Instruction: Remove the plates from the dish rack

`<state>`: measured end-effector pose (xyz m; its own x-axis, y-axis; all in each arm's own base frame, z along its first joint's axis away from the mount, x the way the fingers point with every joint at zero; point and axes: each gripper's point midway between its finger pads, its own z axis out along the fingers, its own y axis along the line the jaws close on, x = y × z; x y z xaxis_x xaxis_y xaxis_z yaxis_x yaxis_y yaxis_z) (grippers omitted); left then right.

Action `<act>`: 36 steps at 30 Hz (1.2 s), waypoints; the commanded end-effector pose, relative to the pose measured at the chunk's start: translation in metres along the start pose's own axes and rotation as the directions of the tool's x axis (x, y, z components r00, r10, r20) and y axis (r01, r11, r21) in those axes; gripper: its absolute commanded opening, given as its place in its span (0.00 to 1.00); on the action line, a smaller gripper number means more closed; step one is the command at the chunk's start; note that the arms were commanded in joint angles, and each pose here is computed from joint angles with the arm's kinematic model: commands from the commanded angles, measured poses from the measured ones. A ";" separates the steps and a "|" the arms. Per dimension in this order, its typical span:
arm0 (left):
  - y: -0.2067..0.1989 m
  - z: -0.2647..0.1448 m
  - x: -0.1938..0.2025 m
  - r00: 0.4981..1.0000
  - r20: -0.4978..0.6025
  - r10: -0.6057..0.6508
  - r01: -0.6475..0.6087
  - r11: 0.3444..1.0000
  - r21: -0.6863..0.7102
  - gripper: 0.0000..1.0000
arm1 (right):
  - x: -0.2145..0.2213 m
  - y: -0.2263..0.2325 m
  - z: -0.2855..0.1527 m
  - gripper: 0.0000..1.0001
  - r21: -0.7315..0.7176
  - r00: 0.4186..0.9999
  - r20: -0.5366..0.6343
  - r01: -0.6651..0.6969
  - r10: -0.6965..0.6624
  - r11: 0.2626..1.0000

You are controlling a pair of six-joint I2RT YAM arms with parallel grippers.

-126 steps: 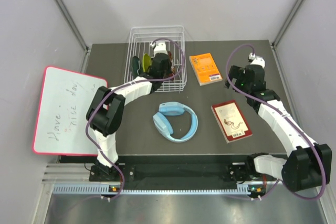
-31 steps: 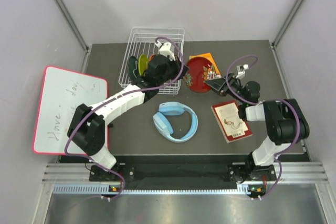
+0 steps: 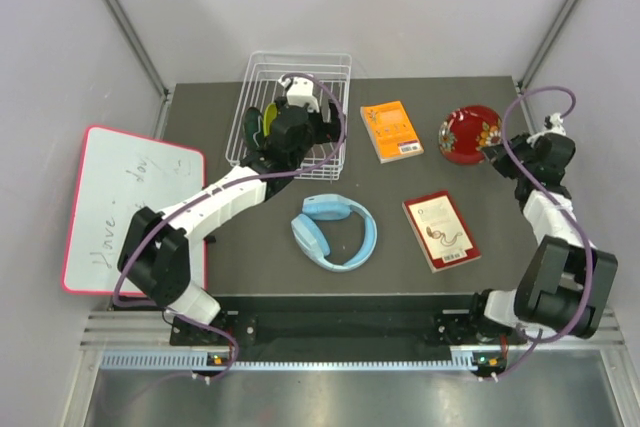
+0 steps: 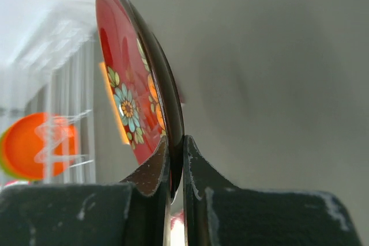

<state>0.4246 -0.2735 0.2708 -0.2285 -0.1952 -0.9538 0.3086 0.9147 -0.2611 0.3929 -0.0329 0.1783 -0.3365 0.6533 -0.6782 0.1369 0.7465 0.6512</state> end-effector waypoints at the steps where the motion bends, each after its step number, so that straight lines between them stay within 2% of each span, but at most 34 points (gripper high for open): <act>1: 0.035 -0.006 -0.006 0.997 0.025 0.068 -0.065 0.991 -0.121 0.99 | -0.017 -0.037 0.009 0.00 0.107 1.000 0.003 0.003 -0.004 0.994; 7: 0.053 -0.005 -0.002 0.998 0.021 0.059 -0.055 0.986 -0.154 0.99 | -0.017 -0.066 0.035 0.00 0.146 0.999 -0.035 -0.034 0.040 0.989; 15: 0.080 0.004 0.007 0.999 0.003 0.032 -0.031 0.981 -0.191 0.99 | -0.019 -0.084 0.062 0.00 0.155 0.996 -0.051 -0.058 0.067 0.986; 17: 0.085 0.006 0.010 0.999 -0.004 0.032 -0.032 0.979 -0.201 0.99 | -0.010 -0.091 0.065 0.00 0.172 0.994 -0.072 -0.074 0.088 0.982; 18: 0.086 0.008 0.012 0.999 -0.009 0.033 -0.034 0.978 -0.204 0.99 | -0.005 -0.095 0.066 0.05 0.184 0.991 -0.085 -0.083 0.100 0.979; 21: 0.090 0.011 0.016 1.000 -0.019 0.023 -0.027 0.978 -0.207 0.97 | 0.011 -0.106 0.068 0.04 0.205 0.985 -0.119 -0.098 0.124 0.974; 23: 0.094 0.012 0.017 1.000 -0.024 0.010 -0.015 0.977 -0.212 0.97 | 0.020 -0.113 0.069 0.11 0.220 0.980 -0.140 -0.108 0.141 0.970; 25: 0.093 0.014 0.020 0.999 -0.032 0.005 -0.011 0.979 -0.202 0.97 | 0.030 -0.118 0.068 0.29 0.243 0.973 -0.165 -0.117 0.160 0.963; 27: 0.093 0.016 0.023 0.999 -0.046 0.001 -0.010 0.980 -0.200 0.96 | 0.035 -0.123 0.066 0.51 0.264 0.971 -0.173 -0.115 0.164 0.958; 28: 0.093 0.016 0.024 0.999 -0.049 0.001 -0.011 0.980 -0.200 0.96 | 0.032 -0.122 0.064 0.55 0.268 0.974 -0.163 -0.112 0.160 0.957; 30: 0.094 0.016 0.027 0.999 -0.051 -0.008 -0.003 0.980 -0.201 0.91 | 0.036 -0.127 0.058 0.61 0.300 0.974 -0.154 -0.112 0.164 0.947; 31: 0.099 0.017 0.028 0.999 -0.048 -0.014 0.003 0.974 -0.226 0.84 | 0.032 -0.125 0.055 0.61 0.305 0.977 -0.144 -0.108 0.158 0.946; 36: 0.108 0.025 0.030 0.999 -0.047 0.015 -0.027 0.965 -0.263 0.82 | 0.014 -0.110 0.031 0.63 0.323 0.990 -0.087 -0.080 0.114 0.943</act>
<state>0.4612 -0.1933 0.2010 -0.3129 -0.1560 -0.9369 0.0881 0.9774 -0.1921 0.4076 -0.0897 0.0430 -0.4688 0.7514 -0.4643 0.4734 0.6575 0.5861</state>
